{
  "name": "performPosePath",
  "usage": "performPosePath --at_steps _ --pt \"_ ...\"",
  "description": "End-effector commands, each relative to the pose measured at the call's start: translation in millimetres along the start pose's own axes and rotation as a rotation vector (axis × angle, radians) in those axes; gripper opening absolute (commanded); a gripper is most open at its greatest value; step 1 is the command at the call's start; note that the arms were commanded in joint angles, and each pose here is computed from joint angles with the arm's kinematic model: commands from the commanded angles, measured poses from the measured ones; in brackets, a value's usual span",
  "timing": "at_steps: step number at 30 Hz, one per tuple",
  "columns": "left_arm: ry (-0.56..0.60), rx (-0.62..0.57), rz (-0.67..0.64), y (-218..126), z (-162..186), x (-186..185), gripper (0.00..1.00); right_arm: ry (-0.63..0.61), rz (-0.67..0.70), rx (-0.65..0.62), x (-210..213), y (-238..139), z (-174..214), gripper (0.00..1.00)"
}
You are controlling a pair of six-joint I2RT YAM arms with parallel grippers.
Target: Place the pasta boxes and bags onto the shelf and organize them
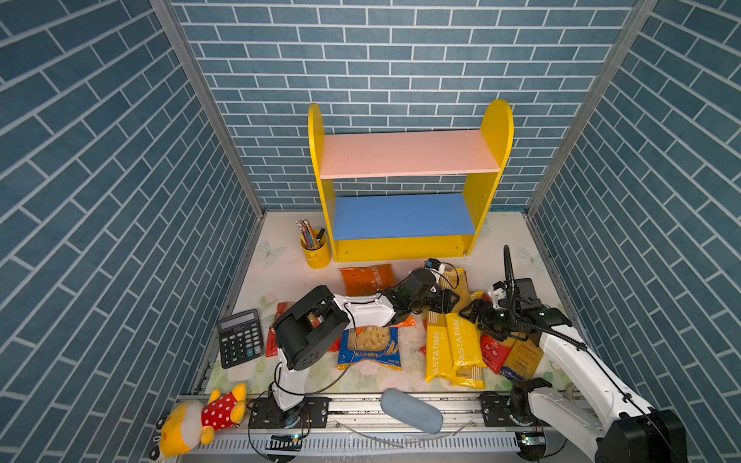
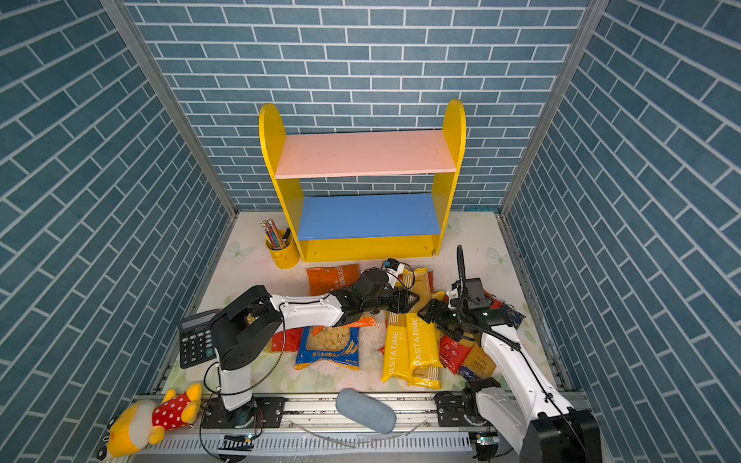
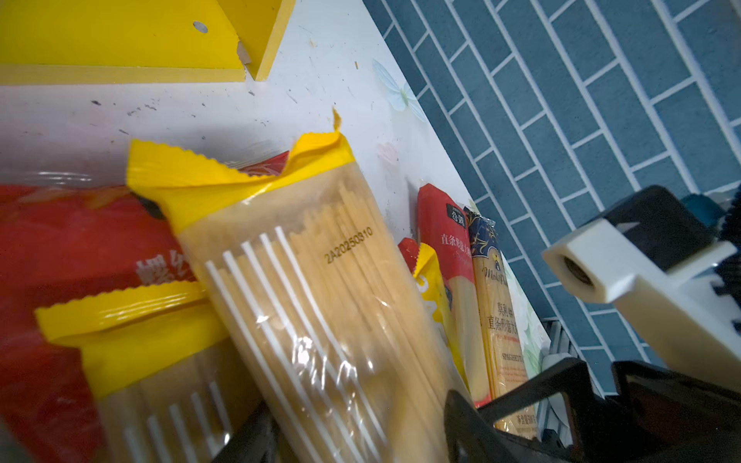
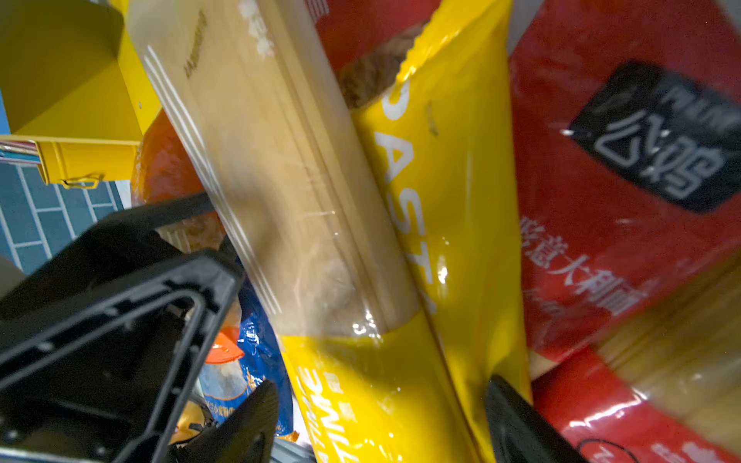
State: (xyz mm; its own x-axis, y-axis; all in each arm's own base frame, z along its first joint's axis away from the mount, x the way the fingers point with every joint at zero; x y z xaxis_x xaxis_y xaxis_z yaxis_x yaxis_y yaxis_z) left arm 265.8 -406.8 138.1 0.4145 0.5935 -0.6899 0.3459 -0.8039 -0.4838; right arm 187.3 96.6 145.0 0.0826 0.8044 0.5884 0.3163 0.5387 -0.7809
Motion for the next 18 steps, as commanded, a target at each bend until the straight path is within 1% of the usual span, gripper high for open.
performPosePath --at_steps 1,6,11,13,16,18 --pt "-0.004 0.03 -0.019 -10.3 2.0 7.8 0.65 0.02 -0.028 0.093 -0.6 4.2 16.1 0.74" --pt "-0.042 0.084 -0.012 -27.0 19.8 1.0 0.62 -0.06 0.082 0.023 -1.2 -17.6 8.8 0.7" --pt "-0.042 0.125 -0.011 -33.3 43.5 -10.0 0.6 -0.088 0.103 0.014 0.2 -18.8 2.8 0.62" --pt "-0.036 0.134 -0.022 -33.7 49.4 -10.4 0.6 -0.095 0.083 0.003 1.7 -16.6 0.8 0.6" --pt "-0.044 0.144 -0.036 -29.1 56.7 -2.5 0.6 -0.092 -0.008 0.053 6.2 -1.9 2.7 0.57" --pt "-0.05 0.153 -0.034 -24.4 59.9 1.4 0.59 -0.086 -0.023 0.069 3.9 5.9 3.9 0.57"
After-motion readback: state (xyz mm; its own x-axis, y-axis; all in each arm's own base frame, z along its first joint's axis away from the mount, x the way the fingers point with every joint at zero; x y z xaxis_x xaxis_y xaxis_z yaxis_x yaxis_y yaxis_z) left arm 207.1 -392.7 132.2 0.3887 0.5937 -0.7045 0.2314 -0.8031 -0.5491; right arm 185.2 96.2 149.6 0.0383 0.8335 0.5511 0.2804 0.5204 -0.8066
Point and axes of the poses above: each gripper's point midway between its finger pads, its own y axis out along the fingers, its own x axis along the line the jaws close on, z = x × y, the point moved 6 cm from there along -y, back along the fingers, and after that the axes turned 7 degrees about -y, right-handed, at the moved point
